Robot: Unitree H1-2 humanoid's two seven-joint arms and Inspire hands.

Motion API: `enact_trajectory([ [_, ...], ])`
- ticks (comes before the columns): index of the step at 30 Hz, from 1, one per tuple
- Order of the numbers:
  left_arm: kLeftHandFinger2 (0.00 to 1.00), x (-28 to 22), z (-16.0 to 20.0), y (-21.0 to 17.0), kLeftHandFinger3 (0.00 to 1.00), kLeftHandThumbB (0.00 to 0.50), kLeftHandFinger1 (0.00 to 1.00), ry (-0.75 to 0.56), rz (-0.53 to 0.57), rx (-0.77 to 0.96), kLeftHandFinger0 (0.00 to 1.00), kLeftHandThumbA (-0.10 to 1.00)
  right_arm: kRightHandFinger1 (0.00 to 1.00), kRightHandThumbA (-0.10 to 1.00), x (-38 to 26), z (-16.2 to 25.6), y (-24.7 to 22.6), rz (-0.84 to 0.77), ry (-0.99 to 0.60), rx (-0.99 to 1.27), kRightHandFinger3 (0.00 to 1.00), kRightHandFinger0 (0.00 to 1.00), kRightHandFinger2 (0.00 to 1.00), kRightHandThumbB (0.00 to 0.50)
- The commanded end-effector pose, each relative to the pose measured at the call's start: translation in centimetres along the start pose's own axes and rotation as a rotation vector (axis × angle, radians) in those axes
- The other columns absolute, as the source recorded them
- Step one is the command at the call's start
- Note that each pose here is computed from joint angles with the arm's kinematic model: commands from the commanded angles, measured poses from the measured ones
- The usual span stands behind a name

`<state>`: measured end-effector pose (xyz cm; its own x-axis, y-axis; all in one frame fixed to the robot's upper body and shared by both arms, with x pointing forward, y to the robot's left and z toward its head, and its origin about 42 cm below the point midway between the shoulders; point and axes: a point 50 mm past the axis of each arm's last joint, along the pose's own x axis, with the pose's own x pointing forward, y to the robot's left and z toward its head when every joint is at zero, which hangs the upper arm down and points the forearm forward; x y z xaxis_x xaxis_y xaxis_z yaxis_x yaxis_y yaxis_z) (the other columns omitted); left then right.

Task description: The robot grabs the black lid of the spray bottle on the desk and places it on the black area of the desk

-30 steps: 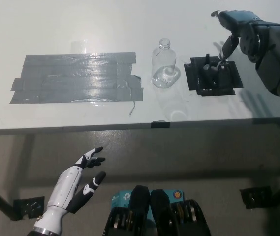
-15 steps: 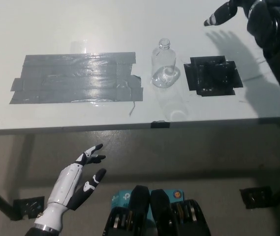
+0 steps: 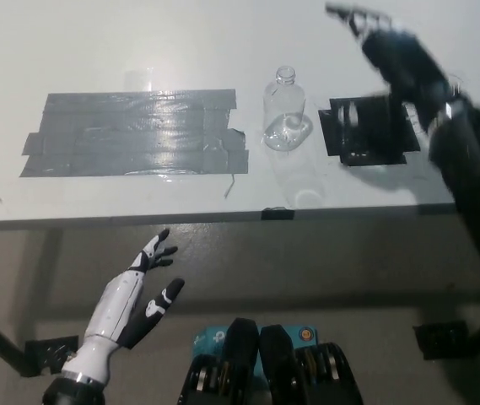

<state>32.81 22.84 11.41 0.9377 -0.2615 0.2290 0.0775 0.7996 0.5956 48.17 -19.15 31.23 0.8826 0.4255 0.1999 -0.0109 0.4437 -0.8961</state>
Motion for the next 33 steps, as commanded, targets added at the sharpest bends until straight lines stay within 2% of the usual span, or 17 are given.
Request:
enact_trajectory([
  [1,0.88,3.9,1.6,2.6,1.0,0.0,0.83,-0.116,0.066,0.001,0.89,1.0,1.0,1.0,-10.7,5.7,-1.6,-0.264,-0.278,0.329,1.0,1.0,1.0,0.419],
  [7,0.94,1.6,0.6,0.9,1.0,0.009,0.92,-0.074,0.065,-0.057,1.0,1.0,1.0,1.0,-13.9,1.0,8.2,-0.153,-0.034,0.506,1.0,1.0,1.0,0.375],
  [10,0.97,0.2,0.1,0.3,1.0,0.0,0.93,-0.063,0.064,-0.083,0.97,1.0,1.0,1.0,-15.3,-1.5,12.4,-0.079,0.077,0.518,1.0,1.0,1.0,0.363],
  [12,0.99,-0.9,-0.1,-0.1,1.0,0.0,0.94,-0.045,0.05,-0.09,0.96,1.0,1.0,0.99,-16.3,-2.2,14.3,-0.036,0.125,0.565,1.0,1.0,1.0,0.385],
  [14,1.0,-1.5,-0.1,-0.5,1.0,0.019,0.94,-0.02,0.048,-0.094,0.97,0.99,1.0,0.98,-16.8,-2.1,14.8,-0.01,0.139,0.58,1.0,1.0,1.0,0.405],
  [17,1.0,-2.5,-0.3,-1.3,1.0,0.009,0.97,0.011,0.045,-0.101,1.0,0.99,1.0,0.99,-17.9,-2.1,15.8,0.013,0.137,0.565,1.0,1.0,1.0,0.417],
  [20,1.0,-3.2,-0.3,-1.8,1.0,0.0,0.98,0.024,0.043,-0.115,0.99,0.98,1.0,0.99,-18.7,-2.1,16.4,0.036,0.147,0.561,1.0,1.0,1.0,0.405],
  [26,1.0,-4.3,-0.6,-2.1,1.0,0.04,1.0,0.05,0.022,-0.118,1.0,1.0,1.0,1.0,-19.8,-2.2,17.5,0.053,0.175,0.568,1.0,1.0,1.0,0.414],
  [27,1.0,-4.5,-0.6,-2.2,1.0,0.063,1.0,0.057,0.02,-0.127,1.0,1.0,1.0,1.0,-20.0,-2.2,17.6,0.063,0.186,0.564,1.0,1.0,1.0,0.419],
  [30,1.0,-4.9,-0.6,-2.2,1.0,0.083,1.0,0.074,0.01,-0.134,1.0,1.0,1.0,1.0,-20.4,-2.1,17.9,0.075,0.187,0.565,1.0,1.0,1.0,0.407],
  [33,1.0,-5.3,-0.6,-2.3,1.0,0.099,1.0,0.084,-0.001,-0.141,1.0,1.0,1.0,1.0,-20.6,-2.0,18.3,0.085,0.186,0.569,1.0,1.0,1.0,0.424],
])
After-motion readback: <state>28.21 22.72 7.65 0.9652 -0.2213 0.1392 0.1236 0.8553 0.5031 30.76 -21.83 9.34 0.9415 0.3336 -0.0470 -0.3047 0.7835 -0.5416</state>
